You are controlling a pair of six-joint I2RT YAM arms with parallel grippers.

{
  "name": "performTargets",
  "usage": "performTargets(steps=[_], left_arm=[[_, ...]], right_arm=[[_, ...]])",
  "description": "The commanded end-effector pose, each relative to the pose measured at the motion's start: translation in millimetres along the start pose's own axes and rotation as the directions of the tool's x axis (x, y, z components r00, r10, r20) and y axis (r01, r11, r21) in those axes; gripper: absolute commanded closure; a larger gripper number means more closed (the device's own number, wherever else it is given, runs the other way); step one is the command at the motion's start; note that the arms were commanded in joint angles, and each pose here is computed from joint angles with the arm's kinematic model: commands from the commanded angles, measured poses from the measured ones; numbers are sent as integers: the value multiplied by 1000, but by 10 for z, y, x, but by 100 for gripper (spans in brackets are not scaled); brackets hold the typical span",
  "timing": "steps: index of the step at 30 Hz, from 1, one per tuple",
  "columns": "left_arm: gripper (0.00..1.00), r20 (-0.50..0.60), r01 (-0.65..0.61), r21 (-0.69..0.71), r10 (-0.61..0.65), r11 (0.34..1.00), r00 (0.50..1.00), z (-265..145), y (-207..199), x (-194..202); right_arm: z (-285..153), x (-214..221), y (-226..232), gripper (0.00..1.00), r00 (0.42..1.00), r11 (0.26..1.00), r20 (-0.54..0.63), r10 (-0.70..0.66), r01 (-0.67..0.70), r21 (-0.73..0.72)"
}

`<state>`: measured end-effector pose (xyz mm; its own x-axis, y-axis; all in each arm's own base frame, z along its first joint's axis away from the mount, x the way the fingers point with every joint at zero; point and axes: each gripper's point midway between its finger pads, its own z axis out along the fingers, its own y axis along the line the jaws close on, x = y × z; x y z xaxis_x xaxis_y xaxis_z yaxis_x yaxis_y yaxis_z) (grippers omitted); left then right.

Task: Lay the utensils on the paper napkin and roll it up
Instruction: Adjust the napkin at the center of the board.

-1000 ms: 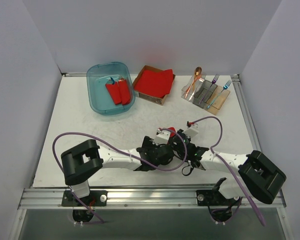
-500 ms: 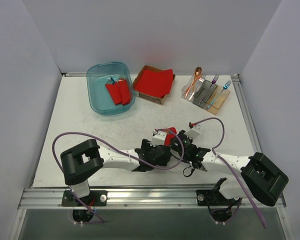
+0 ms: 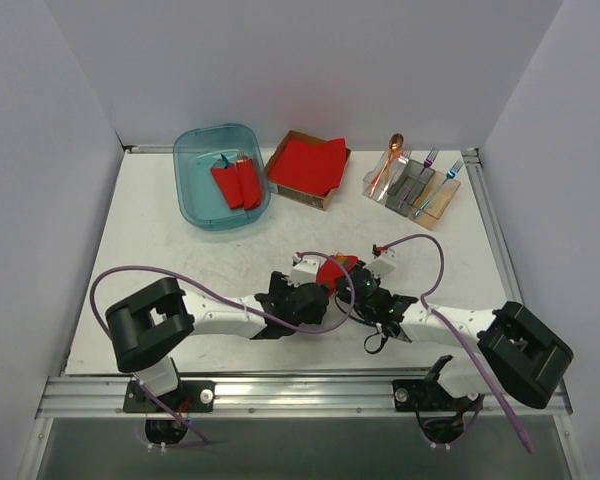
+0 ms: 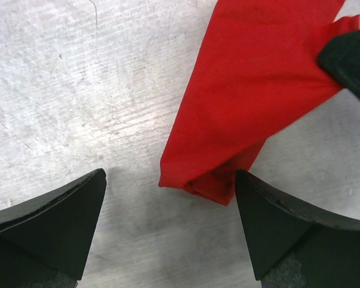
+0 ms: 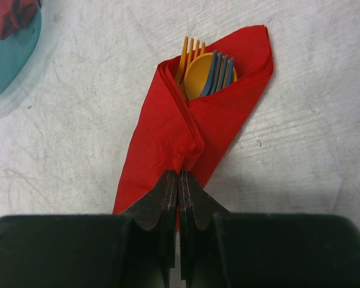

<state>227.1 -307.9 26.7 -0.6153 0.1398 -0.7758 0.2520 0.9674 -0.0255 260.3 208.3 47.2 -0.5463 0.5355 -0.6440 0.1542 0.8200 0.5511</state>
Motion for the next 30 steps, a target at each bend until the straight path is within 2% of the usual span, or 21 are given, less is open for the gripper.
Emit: performTargets(steps=[1,5,12,17,18,21,25,30], left_arm=[[3,89,-16,73,10,997,996,-126,-99,-327],[2,135,-9,126,-8,992,991,-253,-151,-498],[3,162,5,151,-30,988,986,-312,-131,-541],[0,154,93,143,-115,985,981,-261,-70,-505],[5,154,107,130,-127,986,980,-250,-43,-500],[9,149,164,96,-177,982,973,-239,-13,-518],[14,134,179,29,-181,983,974,-179,35,-487],[19,129,200,42,-203,979,971,-151,-13,-475]], right_arm=[[45,-93,238,100,1000,999,28,14,-13,-43],[70,-90,278,100,1000,999,23,10,-9,-43],[92,-174,358,100,999,999,35,24,-23,-41],[88,-240,443,100,998,998,43,45,-43,-46],[95,-235,437,100,998,998,41,45,-44,-40],[119,-240,437,100,998,998,43,52,-50,-32],[145,-224,450,100,998,998,40,52,-51,-33],[167,-197,446,100,998,998,34,57,-56,-33]])
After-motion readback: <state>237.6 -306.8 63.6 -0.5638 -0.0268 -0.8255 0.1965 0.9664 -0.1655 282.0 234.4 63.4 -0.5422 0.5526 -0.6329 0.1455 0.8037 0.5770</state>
